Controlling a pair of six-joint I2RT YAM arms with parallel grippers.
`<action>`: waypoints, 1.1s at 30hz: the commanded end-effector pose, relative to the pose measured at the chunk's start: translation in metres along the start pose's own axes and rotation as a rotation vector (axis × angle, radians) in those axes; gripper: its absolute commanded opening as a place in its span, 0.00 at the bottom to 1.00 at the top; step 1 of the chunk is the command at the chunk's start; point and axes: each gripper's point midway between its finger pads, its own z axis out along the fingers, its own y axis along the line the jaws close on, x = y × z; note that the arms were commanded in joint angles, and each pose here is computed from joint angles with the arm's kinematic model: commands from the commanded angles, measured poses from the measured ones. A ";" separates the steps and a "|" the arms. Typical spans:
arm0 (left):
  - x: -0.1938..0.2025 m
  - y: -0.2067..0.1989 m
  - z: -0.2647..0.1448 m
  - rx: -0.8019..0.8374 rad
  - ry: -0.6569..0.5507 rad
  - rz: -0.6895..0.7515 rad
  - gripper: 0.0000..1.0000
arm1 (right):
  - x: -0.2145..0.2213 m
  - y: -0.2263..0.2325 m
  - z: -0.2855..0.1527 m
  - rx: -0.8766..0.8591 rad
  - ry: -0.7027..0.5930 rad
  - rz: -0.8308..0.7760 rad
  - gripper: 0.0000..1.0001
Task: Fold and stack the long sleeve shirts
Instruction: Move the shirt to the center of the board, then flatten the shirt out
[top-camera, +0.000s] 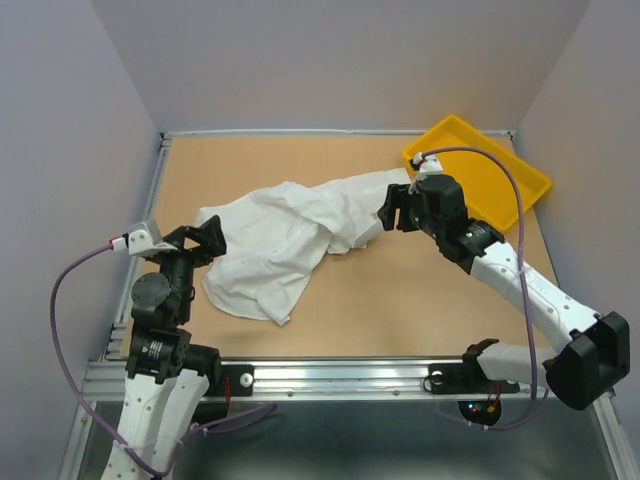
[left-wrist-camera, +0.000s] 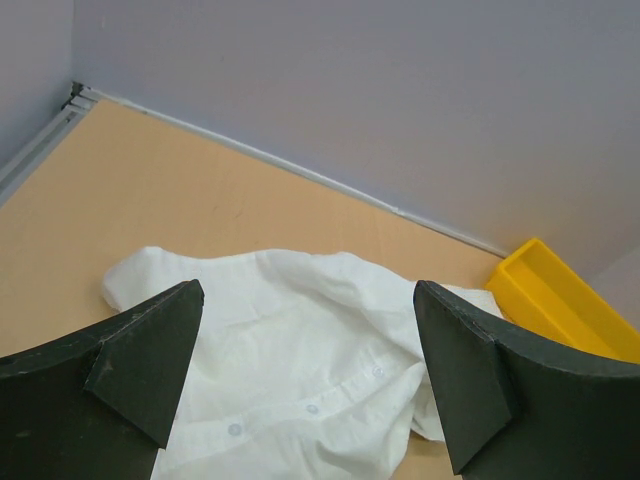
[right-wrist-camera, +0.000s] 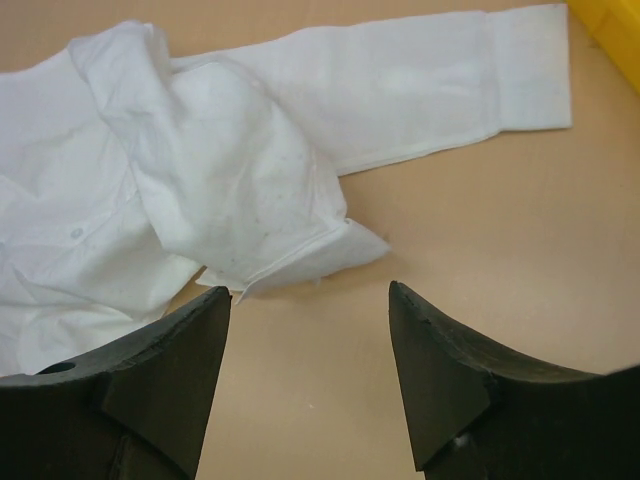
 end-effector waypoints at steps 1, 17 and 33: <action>0.008 -0.010 0.019 -0.002 0.071 -0.049 0.99 | 0.015 -0.036 0.004 0.177 0.019 -0.003 0.70; 0.112 0.029 0.086 -0.290 0.526 -0.028 0.99 | -0.001 -0.116 0.134 0.308 0.128 0.275 0.66; 0.106 0.060 0.068 -0.339 0.490 -0.001 0.99 | 0.020 -0.129 0.253 0.233 0.164 0.213 0.52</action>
